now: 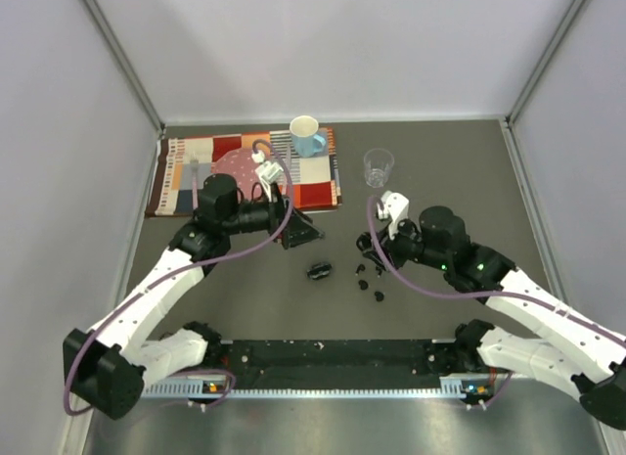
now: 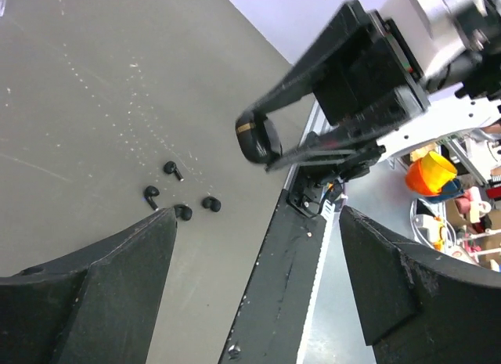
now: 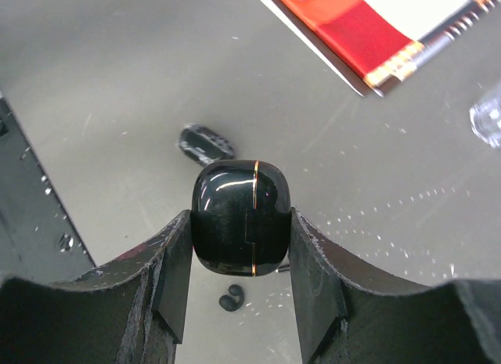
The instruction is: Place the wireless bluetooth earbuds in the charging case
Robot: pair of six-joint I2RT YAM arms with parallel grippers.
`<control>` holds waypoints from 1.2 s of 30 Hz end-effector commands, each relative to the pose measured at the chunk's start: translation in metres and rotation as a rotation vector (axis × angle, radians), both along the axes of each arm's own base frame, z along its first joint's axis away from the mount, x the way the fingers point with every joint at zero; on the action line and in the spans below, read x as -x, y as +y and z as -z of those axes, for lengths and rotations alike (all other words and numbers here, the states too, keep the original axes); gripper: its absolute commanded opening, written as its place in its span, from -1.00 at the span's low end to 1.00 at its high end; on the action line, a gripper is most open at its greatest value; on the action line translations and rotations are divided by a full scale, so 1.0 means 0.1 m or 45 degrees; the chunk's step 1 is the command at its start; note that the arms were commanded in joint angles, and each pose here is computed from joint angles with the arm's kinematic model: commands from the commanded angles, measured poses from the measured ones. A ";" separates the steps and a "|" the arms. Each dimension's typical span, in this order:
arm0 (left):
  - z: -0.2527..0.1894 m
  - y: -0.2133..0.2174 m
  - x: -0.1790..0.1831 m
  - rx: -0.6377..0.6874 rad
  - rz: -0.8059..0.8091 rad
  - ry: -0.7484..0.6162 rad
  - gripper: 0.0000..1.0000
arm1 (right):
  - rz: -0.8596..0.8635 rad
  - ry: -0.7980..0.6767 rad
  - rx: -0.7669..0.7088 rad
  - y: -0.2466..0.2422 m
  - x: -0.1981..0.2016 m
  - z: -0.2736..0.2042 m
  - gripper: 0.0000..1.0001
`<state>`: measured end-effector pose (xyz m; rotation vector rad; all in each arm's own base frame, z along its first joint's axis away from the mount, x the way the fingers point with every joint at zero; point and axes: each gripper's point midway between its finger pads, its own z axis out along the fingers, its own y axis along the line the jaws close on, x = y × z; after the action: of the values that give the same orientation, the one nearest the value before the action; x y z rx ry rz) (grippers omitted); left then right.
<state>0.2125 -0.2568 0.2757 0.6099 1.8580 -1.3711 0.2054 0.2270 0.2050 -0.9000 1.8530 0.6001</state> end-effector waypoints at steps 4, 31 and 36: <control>-0.15 -0.33 -0.02 0.064 0.067 0.063 0.73 | -0.229 -0.316 -0.076 0.28 0.18 -0.59 -1.00; 0.16 -0.98 0.22 -0.075 0.227 0.221 -0.57 | -0.191 -0.442 -0.057 0.37 0.18 -0.62 -0.99; 0.16 -0.97 0.22 -0.078 0.233 0.190 -1.00 | -0.122 -0.395 -0.100 0.34 0.16 -0.62 -0.09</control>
<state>0.1891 -0.3488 0.2448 0.6658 2.1046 -1.5278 0.1906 0.2559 0.2406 -1.0839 1.5547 0.4843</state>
